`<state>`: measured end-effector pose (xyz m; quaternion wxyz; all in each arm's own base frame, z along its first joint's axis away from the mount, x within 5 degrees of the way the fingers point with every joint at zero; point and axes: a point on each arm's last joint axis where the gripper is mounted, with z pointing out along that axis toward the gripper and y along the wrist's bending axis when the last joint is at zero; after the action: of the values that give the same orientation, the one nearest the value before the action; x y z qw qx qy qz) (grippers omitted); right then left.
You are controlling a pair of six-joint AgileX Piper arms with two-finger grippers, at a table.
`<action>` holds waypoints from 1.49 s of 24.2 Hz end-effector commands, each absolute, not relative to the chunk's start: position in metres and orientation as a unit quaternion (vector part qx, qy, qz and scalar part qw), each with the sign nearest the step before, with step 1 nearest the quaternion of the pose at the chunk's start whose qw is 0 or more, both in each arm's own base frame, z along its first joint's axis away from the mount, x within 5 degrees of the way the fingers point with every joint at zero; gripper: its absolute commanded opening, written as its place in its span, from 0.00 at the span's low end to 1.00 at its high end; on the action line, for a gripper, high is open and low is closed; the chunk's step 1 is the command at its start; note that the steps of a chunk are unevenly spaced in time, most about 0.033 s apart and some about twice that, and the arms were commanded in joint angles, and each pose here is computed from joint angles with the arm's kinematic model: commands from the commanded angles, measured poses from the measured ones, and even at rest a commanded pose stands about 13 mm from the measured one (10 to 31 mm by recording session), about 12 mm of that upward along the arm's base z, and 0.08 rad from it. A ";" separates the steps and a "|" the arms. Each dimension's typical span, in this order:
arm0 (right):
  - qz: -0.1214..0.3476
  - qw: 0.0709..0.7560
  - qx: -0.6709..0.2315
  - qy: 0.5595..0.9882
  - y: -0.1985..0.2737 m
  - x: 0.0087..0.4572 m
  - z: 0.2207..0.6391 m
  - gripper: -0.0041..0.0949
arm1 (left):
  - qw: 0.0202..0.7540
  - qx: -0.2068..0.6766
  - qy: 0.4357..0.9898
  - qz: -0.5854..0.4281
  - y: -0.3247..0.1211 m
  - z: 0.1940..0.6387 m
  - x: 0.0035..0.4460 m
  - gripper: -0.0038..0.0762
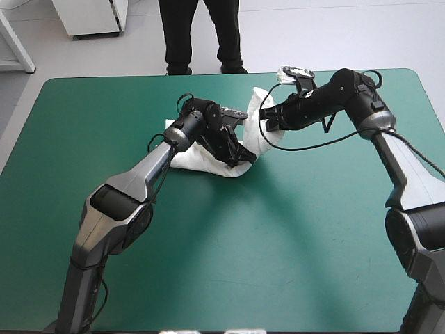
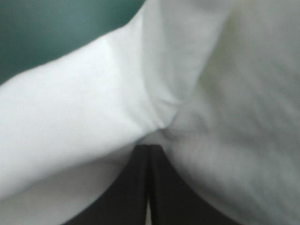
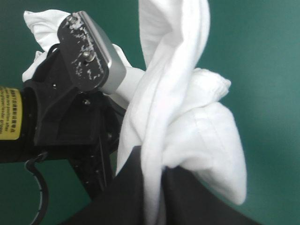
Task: Fold the cloth
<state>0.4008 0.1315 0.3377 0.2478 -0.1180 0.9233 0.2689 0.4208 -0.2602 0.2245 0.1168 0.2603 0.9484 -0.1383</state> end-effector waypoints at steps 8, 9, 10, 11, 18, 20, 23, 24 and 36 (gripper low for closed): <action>0.288 0.318 -0.123 0.895 0.133 0.390 0.379 0.02 | 0.189 0.203 0.960 -0.033 -0.172 0.348 0.344 0.04; 0.288 0.318 -0.128 0.894 0.135 0.389 0.379 0.02 | 0.193 0.200 0.960 -0.021 -0.162 0.352 0.331 0.04; 0.288 0.322 -0.137 0.892 0.140 0.388 0.379 0.02 | 0.197 0.197 0.960 -0.016 -0.156 0.354 0.321 0.04; 0.288 0.325 -0.144 0.889 0.144 0.387 0.380 0.02 | 0.199 0.190 0.961 -0.017 -0.149 0.357 0.308 0.04; 0.298 0.366 -0.173 0.865 0.185 0.381 0.383 0.02 | 0.227 0.141 0.963 -0.039 -0.099 0.367 0.209 0.04; 0.303 0.368 -0.178 0.861 0.197 0.382 0.377 0.02 | 0.253 0.134 0.957 -0.052 -0.088 0.373 0.187 0.04; 0.312 0.373 -0.185 0.854 0.230 0.386 0.357 0.02 | 0.359 0.127 0.920 -0.088 -0.063 0.402 0.137 0.04; 0.315 0.371 -0.185 0.854 0.237 0.387 0.352 0.02 | 0.376 0.126 0.913 -0.094 -0.060 0.407 0.130 0.04; 0.359 0.312 -0.231 0.849 0.305 0.383 0.311 0.45 | 0.359 0.104 0.918 -0.130 -0.049 0.412 0.098 0.04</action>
<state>0.3934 0.3058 0.2532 0.2703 -0.2158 0.8801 0.3253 0.0961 -0.0451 0.4064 0.3518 0.1060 0.9236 -0.1097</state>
